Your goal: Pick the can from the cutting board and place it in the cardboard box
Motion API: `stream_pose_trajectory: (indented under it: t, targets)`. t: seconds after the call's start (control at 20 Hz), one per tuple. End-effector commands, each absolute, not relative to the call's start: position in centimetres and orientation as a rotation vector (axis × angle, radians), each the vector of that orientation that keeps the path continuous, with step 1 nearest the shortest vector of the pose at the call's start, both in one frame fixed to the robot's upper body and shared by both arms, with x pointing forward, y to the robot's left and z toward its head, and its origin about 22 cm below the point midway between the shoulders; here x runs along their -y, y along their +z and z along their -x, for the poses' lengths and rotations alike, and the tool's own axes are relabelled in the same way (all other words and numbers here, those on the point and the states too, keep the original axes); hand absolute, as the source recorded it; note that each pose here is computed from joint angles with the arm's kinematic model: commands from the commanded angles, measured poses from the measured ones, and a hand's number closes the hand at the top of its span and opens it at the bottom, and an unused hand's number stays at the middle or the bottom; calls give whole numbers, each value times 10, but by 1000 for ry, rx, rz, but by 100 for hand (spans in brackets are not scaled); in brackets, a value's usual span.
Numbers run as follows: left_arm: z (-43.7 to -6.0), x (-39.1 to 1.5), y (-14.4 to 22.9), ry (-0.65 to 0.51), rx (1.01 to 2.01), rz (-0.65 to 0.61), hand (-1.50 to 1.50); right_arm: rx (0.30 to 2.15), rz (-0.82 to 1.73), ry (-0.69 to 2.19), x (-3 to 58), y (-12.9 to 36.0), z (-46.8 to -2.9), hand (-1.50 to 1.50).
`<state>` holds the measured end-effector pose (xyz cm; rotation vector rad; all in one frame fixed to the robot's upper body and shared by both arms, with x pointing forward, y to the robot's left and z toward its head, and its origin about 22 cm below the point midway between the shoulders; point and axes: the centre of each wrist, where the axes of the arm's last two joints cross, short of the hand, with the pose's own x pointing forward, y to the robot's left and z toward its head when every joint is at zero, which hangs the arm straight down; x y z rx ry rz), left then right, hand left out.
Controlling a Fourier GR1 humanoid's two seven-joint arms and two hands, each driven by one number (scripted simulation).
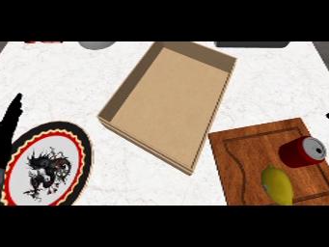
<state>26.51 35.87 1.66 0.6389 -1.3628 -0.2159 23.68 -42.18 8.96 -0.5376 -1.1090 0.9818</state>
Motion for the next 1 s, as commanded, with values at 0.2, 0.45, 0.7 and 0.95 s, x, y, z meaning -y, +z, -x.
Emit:
stream_pose_trajectory:
  t: [0.2,0.45,0.7,0.95]
  targets:
    - [-260,-367,14,-193,1382,-649,0,1013,559,1044,400,96,-245,-150]
    - [-260,-360,33,-218,1362,-654,0,1014,539,1052,378,64,-253,-150]
    - [-255,-368,15,-209,1372,-655,0,1061,527,1050,378,66,-238,-150]
    - [-265,-351,3,-208,1366,-673,0,1111,433,1060,370,82,-249,-150]
